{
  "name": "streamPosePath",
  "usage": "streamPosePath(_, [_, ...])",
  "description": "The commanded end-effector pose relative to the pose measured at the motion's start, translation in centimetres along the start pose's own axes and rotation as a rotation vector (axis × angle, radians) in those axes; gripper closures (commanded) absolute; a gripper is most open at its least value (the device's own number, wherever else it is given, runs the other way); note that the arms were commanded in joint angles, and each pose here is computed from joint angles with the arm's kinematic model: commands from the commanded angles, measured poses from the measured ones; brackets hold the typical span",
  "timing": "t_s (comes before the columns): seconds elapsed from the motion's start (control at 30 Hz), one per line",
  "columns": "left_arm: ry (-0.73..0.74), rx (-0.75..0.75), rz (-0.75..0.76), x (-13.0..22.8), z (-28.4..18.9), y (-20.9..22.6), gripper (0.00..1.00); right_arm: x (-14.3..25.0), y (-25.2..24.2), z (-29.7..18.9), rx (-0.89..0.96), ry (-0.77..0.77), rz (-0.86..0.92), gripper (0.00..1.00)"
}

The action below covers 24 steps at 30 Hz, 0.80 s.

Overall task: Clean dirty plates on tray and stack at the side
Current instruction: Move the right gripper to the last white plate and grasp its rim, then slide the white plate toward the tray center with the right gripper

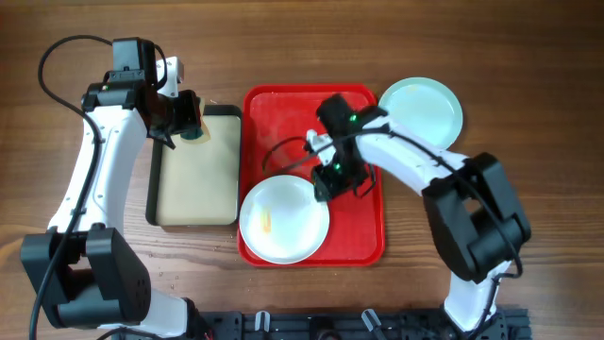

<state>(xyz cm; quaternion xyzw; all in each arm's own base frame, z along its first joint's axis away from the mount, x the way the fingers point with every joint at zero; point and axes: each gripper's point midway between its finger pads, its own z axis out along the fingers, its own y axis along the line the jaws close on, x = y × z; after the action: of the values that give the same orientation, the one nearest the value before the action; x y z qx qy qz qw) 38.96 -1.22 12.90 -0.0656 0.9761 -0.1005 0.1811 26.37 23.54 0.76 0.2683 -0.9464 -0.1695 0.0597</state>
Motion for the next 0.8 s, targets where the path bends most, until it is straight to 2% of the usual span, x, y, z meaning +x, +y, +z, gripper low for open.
streamPosePath(0.0, [0.007, 0.020, 0.017, 0.1, 0.2, -0.4, 0.95, 1.2, -0.1, 1.7, 0.015, 0.030, -0.007, 0.83])
streamPosePath(0.03, [0.006, 0.020, 0.017, 0.0, 0.2, -0.4, 0.95, 0.9, -0.2, 1.7, 0.016, 0.017, -0.009, 0.95])
streamPosePath(0.13, [0.007, 0.020, 0.017, 0.1, 0.2, -0.4, 0.95, -1.0, -2.5, 1.0, 0.132, -0.059, 0.061, 0.96])
streamPosePath(0.23, [0.007, 0.020, 0.017, 0.1, 0.2, -0.4, 0.95, -4.6, -6.1, -1.6, 0.255, -0.205, 0.154, 0.96])
streamPosePath(0.33, [0.007, 0.019, 0.016, 0.1, 0.2, -0.4, 0.95, -6.5, -9.3, -3.5, 0.276, -0.313, 0.269, 0.96])
streamPosePath(0.37, [0.007, 0.020, 0.017, 0.1, 0.2, -0.4, 0.95, -7.1, -10.1, -4.0, 0.276, -0.343, 0.279, 0.96])
streamPosePath(0.43, [0.005, 0.020, 0.017, 0.0, 0.2, -0.4, 0.95, -8.1, -9.9, -4.4, 0.241, -0.376, 0.187, 0.95])
streamPosePath(0.47, [0.003, 0.020, 0.018, 0.0, 0.2, -0.4, 0.95, -8.3, -9.7, -4.3, 0.228, -0.379, 0.171, 0.93])
streamPosePath(0.5, [0.003, 0.020, 0.018, 0.0, 0.2, -0.4, 0.95, -8.4, -9.7, -4.4, 0.227, -0.383, 0.171, 0.86])
streamPosePath(0.53, [0.003, 0.020, 0.018, 0.0, 0.2, -0.4, 0.95, -8.6, -9.6, -4.5, 0.228, -0.394, 0.166, 0.64])
streamPosePath(0.6, [0.003, 0.020, 0.017, 0.0, 0.2, -0.4, 0.95, -9.4, -9.7, -5.1, 0.229, -0.423, 0.162, 0.50])
streamPosePath(0.7, [0.003, 0.020, 0.018, 0.0, 0.2, -0.4, 0.95, -10.0, -9.7, -6.5, 0.225, -0.439, 0.196, 0.49])
streamPosePath(0.77, [0.004, 0.020, 0.018, 0.0, 0.2, -0.4, 0.95, -9.4, -9.8, -6.5, 0.214, -0.417, 0.258, 0.57])
